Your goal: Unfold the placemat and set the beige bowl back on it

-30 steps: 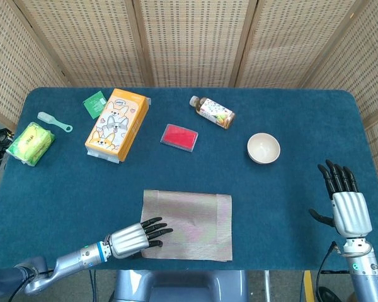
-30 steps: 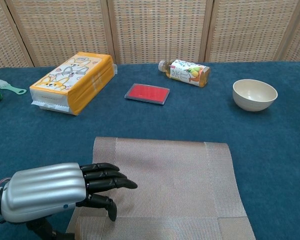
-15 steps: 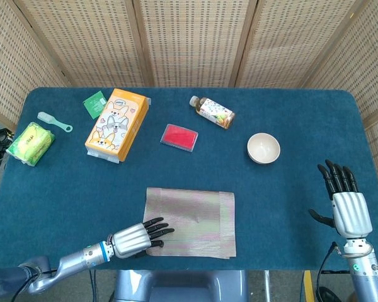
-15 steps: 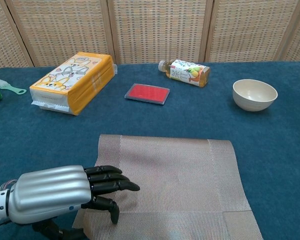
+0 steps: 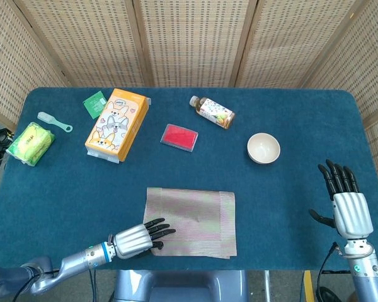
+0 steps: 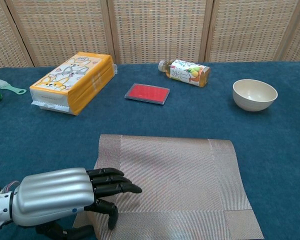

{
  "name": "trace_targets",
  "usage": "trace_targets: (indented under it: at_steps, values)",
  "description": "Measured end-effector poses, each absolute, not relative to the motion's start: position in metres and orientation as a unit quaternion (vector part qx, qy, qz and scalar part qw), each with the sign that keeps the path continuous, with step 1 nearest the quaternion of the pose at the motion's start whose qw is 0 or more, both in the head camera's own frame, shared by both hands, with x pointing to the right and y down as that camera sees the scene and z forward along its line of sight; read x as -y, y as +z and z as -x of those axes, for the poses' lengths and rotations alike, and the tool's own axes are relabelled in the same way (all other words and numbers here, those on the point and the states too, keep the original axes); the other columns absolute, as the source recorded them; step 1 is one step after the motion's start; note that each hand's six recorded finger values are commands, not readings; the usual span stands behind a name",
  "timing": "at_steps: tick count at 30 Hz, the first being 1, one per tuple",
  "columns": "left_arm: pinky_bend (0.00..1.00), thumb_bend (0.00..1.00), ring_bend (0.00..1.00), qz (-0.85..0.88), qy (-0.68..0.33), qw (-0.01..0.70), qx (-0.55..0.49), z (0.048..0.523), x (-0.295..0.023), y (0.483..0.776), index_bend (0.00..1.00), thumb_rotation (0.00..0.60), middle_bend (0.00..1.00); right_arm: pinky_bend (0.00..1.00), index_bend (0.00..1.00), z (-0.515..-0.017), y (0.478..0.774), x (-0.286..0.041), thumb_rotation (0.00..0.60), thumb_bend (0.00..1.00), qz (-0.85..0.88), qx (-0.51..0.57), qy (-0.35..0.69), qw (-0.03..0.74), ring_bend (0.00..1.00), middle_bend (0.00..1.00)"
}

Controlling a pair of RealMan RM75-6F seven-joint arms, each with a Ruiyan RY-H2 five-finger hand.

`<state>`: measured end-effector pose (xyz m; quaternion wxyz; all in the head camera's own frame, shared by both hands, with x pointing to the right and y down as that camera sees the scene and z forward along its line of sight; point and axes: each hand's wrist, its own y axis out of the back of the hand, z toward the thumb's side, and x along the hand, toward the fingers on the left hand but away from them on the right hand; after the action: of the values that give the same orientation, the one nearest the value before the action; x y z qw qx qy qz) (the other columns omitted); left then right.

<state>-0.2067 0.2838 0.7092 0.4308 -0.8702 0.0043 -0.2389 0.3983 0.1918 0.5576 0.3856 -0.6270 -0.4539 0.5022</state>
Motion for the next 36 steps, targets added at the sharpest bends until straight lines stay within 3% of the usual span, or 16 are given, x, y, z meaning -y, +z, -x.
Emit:
trace_targets:
  at_steps: [5,15,23,29,36]
  values:
    - [0.0,0.55,0.0,0.871,-0.239,0.429,-0.008,0.205,-0.283,0.709,0.47,0.6,0.0,0.0,0.0,-0.399,0.557,-0.192,0.6,0.06,0.627,0.455,0.501,0.385,0.0,0.0]
    - [0.0,0.61,0.0,0.877,-0.229,0.421,-0.026,0.199,-0.281,0.707,0.74,0.6,0.0,0.0,0.0,-0.399,0.556,-0.191,0.6,0.06,0.628,0.457,0.5,0.384,0.0,0.0]
    - [0.0,0.61,0.0,0.881,-0.22,0.415,-0.061,0.195,-0.271,0.699,0.77,0.6,0.0,0.0,0.0,-0.4,0.555,-0.191,0.6,0.06,0.628,0.458,0.499,0.383,0.0,0.0]
    - [0.0,0.61,0.0,0.873,-0.218,0.415,-0.131,0.186,-0.235,0.683,0.78,0.6,0.0,0.0,0.0,-0.4,0.555,-0.191,0.6,0.06,0.628,0.458,0.499,0.383,0.0,0.0]
    - [0.0,0.61,0.0,0.855,-0.246,0.381,-0.253,0.173,-0.148,0.669,0.78,0.6,0.0,0.0,0.0,-0.401,0.555,-0.19,0.6,0.06,0.626,0.46,0.5,0.383,0.0,0.0]
